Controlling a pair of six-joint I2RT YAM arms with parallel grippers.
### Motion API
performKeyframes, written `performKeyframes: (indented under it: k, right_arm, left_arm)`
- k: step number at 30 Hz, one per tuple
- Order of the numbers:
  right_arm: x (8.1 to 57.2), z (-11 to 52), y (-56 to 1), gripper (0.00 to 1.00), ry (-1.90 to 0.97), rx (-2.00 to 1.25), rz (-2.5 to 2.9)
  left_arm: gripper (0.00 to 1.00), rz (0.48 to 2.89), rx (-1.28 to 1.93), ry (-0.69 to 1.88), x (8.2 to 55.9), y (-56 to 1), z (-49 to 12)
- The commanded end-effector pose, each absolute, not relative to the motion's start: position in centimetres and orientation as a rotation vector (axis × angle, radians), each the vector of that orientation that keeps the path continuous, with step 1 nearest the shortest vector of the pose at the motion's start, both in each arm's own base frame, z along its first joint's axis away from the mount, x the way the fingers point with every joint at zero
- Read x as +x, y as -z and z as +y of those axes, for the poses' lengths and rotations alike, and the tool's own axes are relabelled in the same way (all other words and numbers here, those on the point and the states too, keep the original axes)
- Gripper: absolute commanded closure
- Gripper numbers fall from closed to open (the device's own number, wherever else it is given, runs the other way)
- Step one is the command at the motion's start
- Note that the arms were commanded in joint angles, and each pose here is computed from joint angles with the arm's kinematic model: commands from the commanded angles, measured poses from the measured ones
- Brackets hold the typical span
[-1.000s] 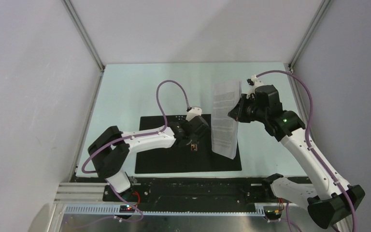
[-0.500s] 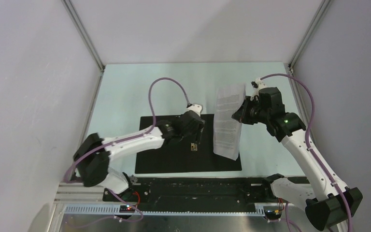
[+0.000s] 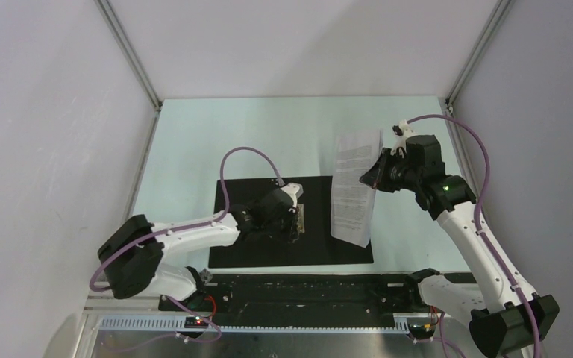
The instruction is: Put the files into the folder
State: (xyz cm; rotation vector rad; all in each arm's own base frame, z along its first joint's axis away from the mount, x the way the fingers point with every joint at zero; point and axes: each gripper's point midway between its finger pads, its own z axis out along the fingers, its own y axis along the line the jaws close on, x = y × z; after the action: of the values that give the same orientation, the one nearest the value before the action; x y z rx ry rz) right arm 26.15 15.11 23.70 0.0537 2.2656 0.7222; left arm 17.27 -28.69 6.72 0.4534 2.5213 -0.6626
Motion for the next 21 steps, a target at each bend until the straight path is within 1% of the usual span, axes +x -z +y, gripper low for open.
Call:
performKeyframes:
  k: [1,5,9,13,16,21]
  right_arm:
    - [26.0,16.4,-26.2,1.00,-0.844,0.024,2.185]
    - [25.5,17.4,-26.8,1.00,-0.952,0.027,2.188]
    - [25.9,16.7,-25.4,1.00,-0.986,0.079,2.255]
    - [26.9,15.1,-21.8,1.00,-0.994,0.175,2.345]
    - [27.8,13.4,-17.3,1.00,-0.865,0.243,2.450]
    - [27.8,11.4,-10.8,1.00,-0.678,0.323,2.600]
  left_arm:
    - [1.00,2.447,0.340,0.872,18.8,-7.9,-31.8]
    - [1.00,2.439,0.234,0.848,21.2,-7.5,-31.3]
    - [1.00,2.435,0.142,0.781,24.4,-7.1,-30.0]
    - [1.00,2.430,0.127,0.735,26.9,-7.0,-29.8]
    - [1.00,2.454,0.126,0.701,28.3,-6.4,-30.1]
    - [1.00,2.463,0.121,0.647,30.1,-6.4,-29.7]
